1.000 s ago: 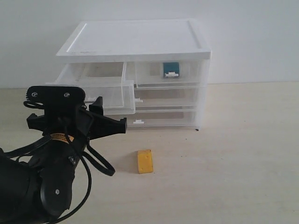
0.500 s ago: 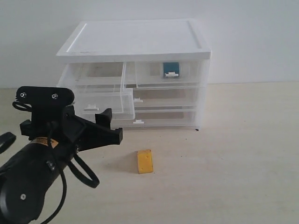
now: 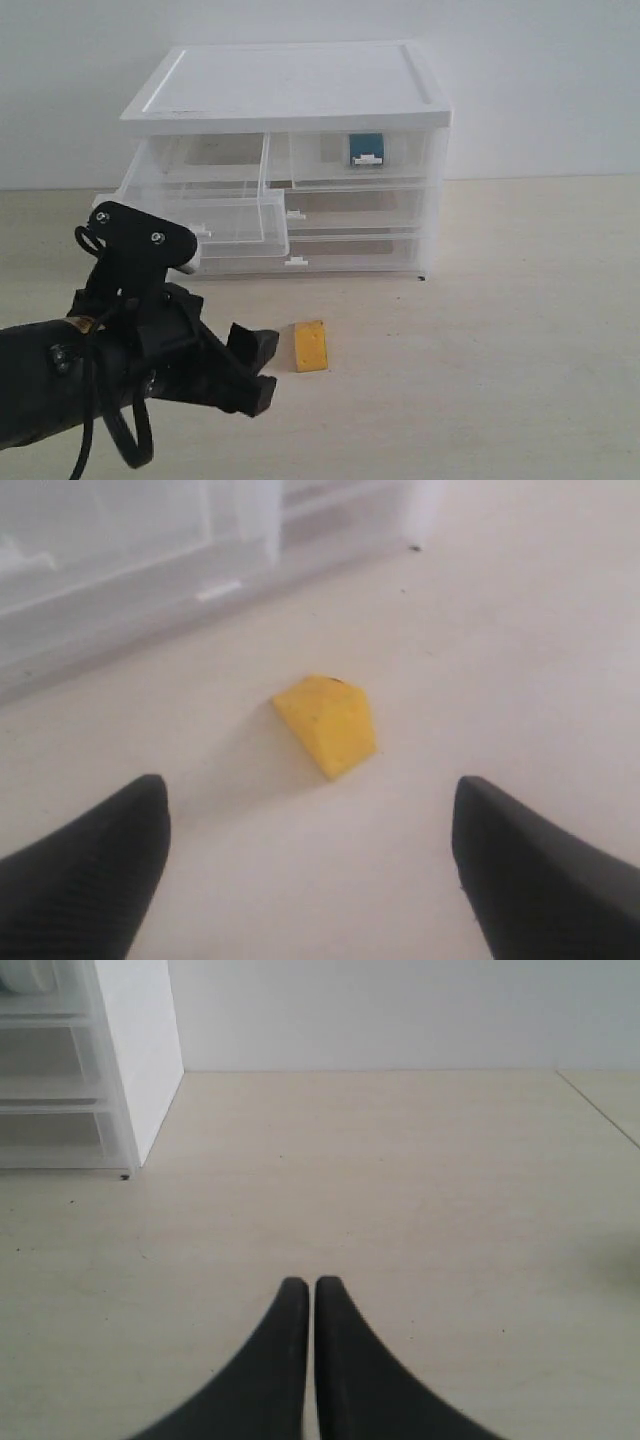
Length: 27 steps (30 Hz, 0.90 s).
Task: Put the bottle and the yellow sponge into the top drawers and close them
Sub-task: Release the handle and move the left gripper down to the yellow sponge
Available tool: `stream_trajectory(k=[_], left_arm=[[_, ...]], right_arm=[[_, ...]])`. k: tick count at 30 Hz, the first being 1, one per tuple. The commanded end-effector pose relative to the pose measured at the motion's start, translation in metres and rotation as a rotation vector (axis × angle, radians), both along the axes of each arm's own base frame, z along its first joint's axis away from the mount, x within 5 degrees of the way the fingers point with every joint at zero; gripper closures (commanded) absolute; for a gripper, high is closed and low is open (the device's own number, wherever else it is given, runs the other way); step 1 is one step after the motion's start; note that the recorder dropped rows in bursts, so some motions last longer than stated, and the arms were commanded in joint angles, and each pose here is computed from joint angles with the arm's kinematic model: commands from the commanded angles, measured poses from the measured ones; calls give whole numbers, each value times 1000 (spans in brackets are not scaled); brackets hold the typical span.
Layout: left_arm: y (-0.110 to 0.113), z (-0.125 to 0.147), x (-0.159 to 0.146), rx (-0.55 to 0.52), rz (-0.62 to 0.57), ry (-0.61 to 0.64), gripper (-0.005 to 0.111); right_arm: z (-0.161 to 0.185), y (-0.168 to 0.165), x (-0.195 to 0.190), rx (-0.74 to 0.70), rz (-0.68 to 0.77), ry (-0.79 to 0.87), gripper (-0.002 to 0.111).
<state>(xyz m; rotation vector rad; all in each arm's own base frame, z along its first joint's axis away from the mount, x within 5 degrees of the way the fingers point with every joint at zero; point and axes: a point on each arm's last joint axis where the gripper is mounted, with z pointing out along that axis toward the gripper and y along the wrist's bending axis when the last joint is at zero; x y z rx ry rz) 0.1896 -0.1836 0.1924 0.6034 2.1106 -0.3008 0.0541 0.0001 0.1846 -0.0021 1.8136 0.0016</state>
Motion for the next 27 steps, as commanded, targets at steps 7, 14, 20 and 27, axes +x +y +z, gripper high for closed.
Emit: stream_trajectory(k=[7, 14, 20, 27], left_arm=[[-26, 5, -1, -39, -136, 137, 34], [-40, -1, 3, 8, -224, 165, 34], [-32, -4, 16, -41, -10, 120, 34], [-36, -13, 11, -88, 0, 241, 34]], right_arm=[[0, 0, 0, -8, -3, -9, 108], [0, 0, 0, -8, -3, -9, 108], [-1, 0, 0, -14, -2, -8, 108], [-1, 0, 0, -14, -2, -8, 108]])
